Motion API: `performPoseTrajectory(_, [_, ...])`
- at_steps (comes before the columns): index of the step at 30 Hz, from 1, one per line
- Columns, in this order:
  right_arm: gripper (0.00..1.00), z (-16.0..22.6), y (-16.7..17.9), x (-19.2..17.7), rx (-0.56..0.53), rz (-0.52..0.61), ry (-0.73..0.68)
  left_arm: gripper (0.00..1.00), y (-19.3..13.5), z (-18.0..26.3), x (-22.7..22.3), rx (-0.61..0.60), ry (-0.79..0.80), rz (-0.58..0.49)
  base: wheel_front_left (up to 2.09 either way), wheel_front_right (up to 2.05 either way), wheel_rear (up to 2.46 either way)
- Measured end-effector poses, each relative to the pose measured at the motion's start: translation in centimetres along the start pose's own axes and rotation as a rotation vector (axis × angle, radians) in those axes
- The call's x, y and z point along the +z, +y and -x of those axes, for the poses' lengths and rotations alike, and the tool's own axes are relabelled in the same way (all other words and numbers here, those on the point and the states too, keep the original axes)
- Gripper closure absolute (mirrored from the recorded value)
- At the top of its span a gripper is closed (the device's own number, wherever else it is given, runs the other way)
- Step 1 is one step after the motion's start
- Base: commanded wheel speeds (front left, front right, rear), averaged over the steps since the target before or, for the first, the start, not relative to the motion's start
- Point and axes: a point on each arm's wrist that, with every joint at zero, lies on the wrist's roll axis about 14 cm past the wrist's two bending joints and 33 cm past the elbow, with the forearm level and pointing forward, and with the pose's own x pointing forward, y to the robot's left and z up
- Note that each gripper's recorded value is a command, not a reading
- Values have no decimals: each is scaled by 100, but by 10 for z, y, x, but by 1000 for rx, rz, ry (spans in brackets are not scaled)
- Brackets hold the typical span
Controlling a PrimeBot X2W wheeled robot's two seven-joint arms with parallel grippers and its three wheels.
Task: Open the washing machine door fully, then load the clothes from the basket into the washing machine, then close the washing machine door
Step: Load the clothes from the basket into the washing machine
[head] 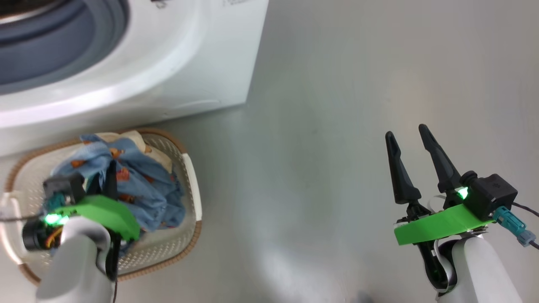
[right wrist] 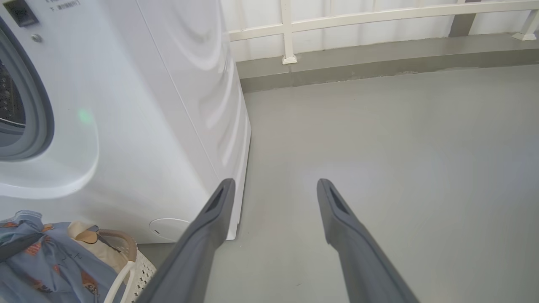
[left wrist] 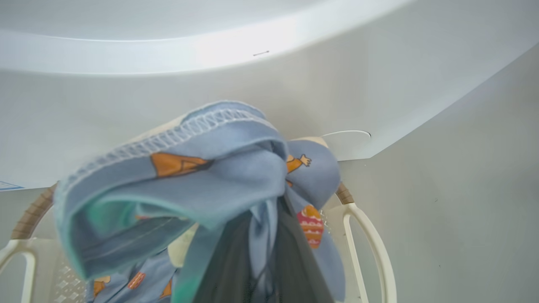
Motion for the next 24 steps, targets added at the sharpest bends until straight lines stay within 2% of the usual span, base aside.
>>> performPoseTrajectory(24, [0, 50, 25, 67, 61, -3, -154, 100, -10, 145, 104, 59, -460, -31, 0, 0, 0])
